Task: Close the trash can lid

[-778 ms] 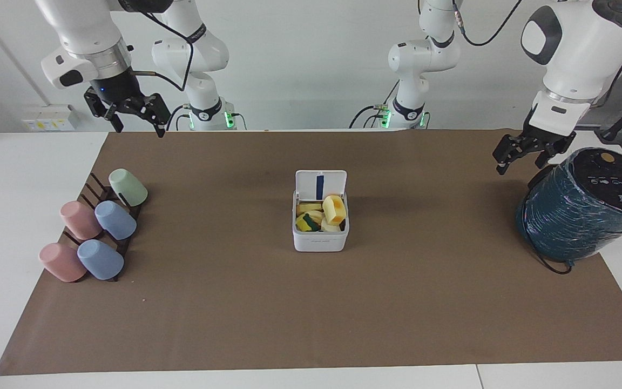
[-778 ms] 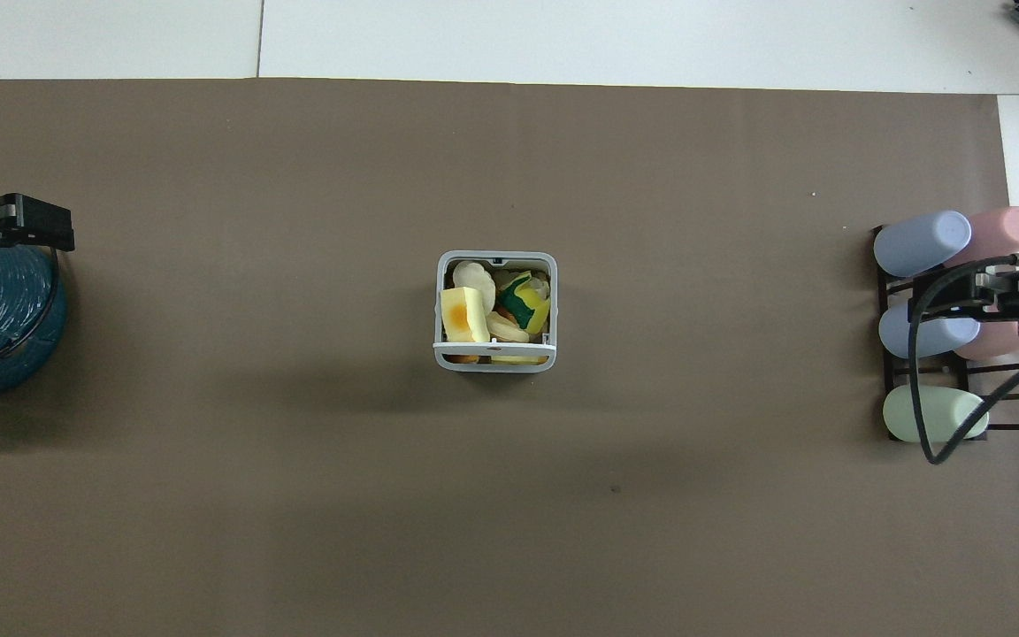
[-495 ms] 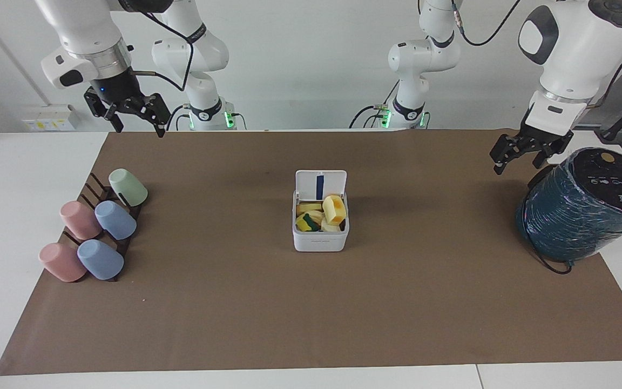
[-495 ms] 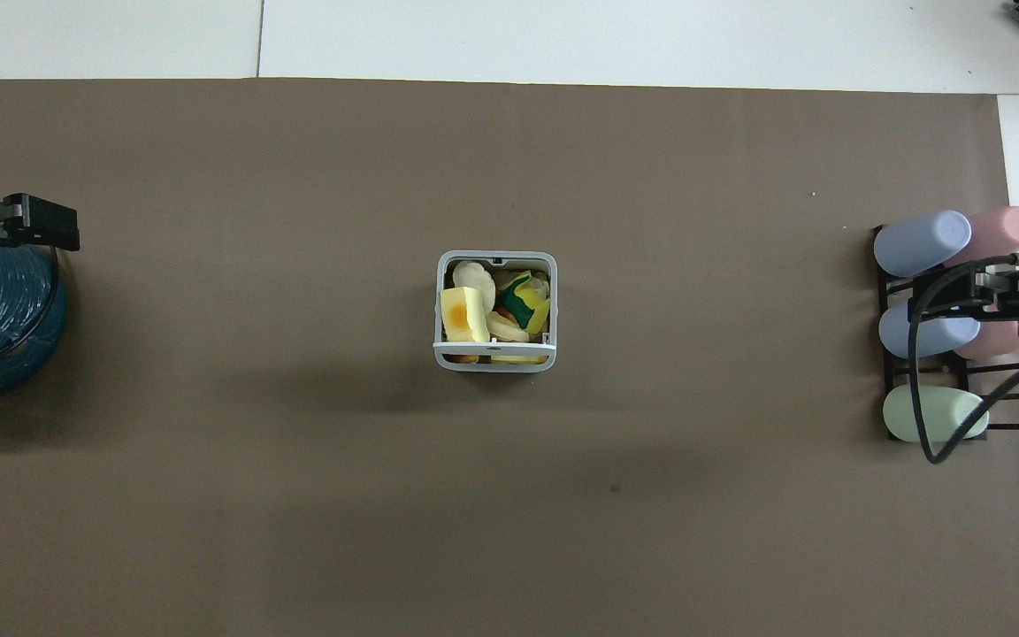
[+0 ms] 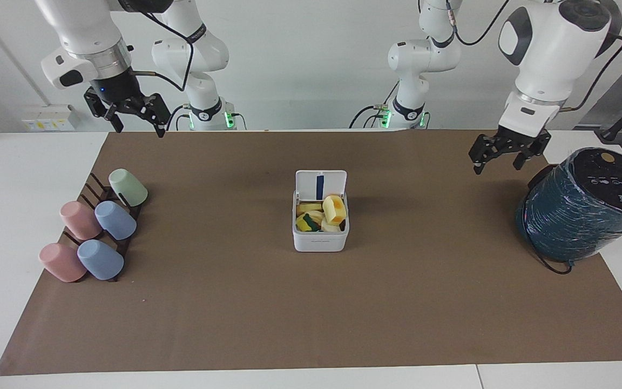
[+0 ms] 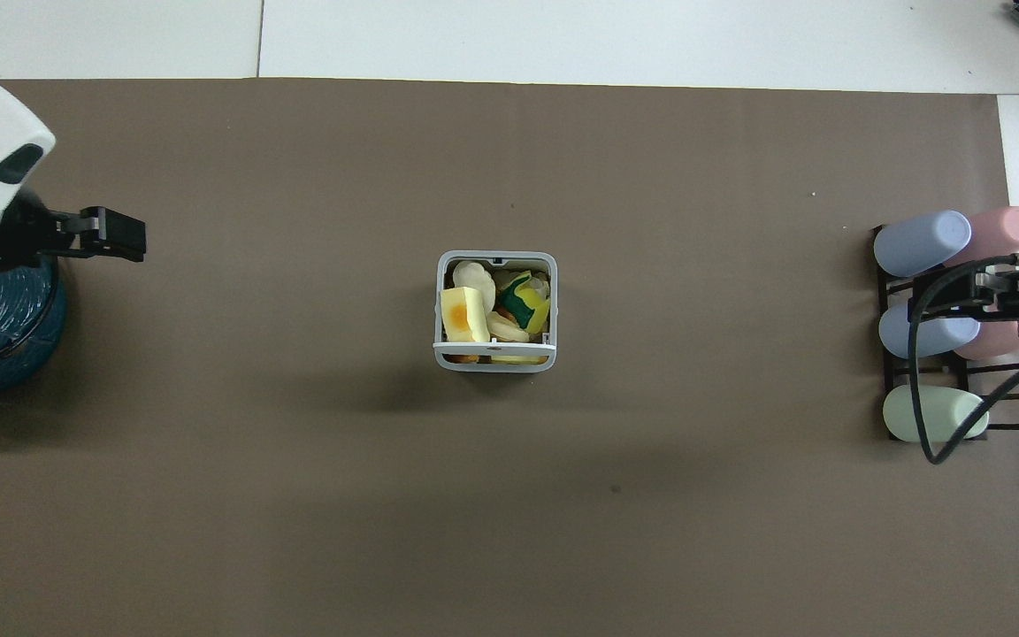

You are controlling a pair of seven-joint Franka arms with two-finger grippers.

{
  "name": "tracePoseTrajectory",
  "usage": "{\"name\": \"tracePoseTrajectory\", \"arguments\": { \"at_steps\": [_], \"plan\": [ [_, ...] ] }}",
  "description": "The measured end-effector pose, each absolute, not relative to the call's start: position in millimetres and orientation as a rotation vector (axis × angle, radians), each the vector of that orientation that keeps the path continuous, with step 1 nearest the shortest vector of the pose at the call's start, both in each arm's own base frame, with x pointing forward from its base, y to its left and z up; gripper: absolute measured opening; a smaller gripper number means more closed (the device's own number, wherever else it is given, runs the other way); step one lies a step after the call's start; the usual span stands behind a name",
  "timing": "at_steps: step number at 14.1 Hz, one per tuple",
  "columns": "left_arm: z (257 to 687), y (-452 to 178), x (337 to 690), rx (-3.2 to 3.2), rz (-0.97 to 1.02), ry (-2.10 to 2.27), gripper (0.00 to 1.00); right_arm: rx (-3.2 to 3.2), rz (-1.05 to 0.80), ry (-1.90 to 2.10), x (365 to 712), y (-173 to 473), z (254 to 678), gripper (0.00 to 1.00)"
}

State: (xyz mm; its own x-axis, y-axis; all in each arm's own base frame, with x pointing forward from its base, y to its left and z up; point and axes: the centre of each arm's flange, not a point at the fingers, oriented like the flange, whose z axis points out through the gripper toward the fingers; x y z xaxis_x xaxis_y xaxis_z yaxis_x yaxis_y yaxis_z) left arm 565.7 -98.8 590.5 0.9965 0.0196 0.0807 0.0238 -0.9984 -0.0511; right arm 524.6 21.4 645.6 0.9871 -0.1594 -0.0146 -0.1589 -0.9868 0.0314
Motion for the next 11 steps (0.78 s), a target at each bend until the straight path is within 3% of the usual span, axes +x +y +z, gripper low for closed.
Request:
{"name": "tracePoseTrajectory", "arguments": {
  "at_steps": [3,8,11],
  "plan": [
    [579.0,-189.0,534.9,-3.106,-0.165,-0.086,0.97,3.101,-0.027,-0.248,524.6,21.4,645.6,1.00],
    [552.0,-266.9,481.9,-3.190,-0.210,-0.084,0.41,3.101,-0.027,-0.248,524.6,21.4,645.6,1.00],
    [540.4,-291.1,455.7,-3.232,-0.196,-0.022,0.31,3.101,-0.027,-0.248,524.6,21.4,645.6,1.00]
  ]
}}
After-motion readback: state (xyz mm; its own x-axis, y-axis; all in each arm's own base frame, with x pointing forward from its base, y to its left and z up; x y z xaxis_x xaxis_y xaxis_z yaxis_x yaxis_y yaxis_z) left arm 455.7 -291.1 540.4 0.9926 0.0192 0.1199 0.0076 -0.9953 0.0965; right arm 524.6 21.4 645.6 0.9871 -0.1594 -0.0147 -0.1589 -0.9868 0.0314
